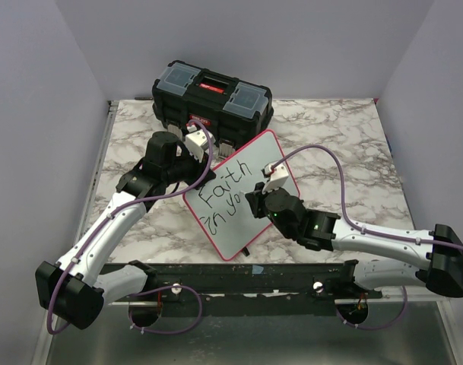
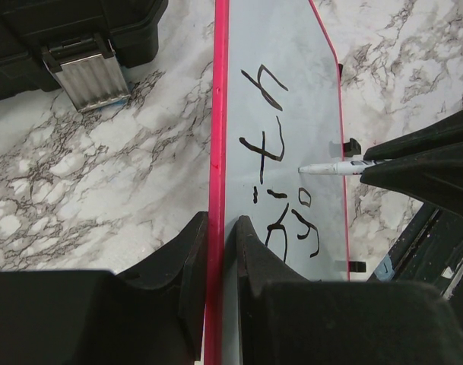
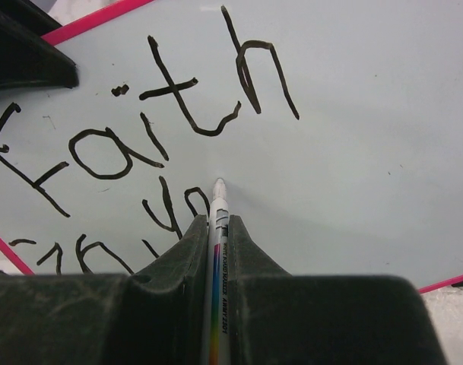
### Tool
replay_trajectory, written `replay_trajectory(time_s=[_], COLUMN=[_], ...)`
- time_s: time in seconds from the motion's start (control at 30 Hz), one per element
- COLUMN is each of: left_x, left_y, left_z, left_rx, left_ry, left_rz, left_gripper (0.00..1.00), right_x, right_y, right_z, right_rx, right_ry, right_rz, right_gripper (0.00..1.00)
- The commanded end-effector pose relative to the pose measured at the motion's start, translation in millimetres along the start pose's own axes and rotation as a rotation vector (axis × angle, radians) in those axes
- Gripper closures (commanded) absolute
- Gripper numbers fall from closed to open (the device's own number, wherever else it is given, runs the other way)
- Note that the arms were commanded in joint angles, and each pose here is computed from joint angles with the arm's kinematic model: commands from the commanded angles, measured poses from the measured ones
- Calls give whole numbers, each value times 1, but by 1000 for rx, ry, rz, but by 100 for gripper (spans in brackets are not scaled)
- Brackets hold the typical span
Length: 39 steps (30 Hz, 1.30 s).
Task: Write a sentence on the whiteboard
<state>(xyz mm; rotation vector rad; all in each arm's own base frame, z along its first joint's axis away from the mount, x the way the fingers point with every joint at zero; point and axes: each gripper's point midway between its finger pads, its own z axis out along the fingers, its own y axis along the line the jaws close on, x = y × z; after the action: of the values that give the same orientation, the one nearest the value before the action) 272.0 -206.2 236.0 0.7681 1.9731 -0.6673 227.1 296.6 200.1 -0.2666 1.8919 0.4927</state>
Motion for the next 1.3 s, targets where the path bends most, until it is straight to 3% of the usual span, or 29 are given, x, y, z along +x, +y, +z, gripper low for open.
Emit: replay_trajectory(time_s=[0.0,1.27], left_x=[-7,-7], left_y=[6,5], left_z=[-1,-1], left_rx=[-29,-26], left_ry=[-22,-20], left_rz=[60,59], left_gripper=[100,100], right_x=[2,41], right_y=[2,-20], right_z=[4,-9], right_rx=[-5,16], right_ry=[-1,88], right_rz=[22,50], right_gripper=[100,99])
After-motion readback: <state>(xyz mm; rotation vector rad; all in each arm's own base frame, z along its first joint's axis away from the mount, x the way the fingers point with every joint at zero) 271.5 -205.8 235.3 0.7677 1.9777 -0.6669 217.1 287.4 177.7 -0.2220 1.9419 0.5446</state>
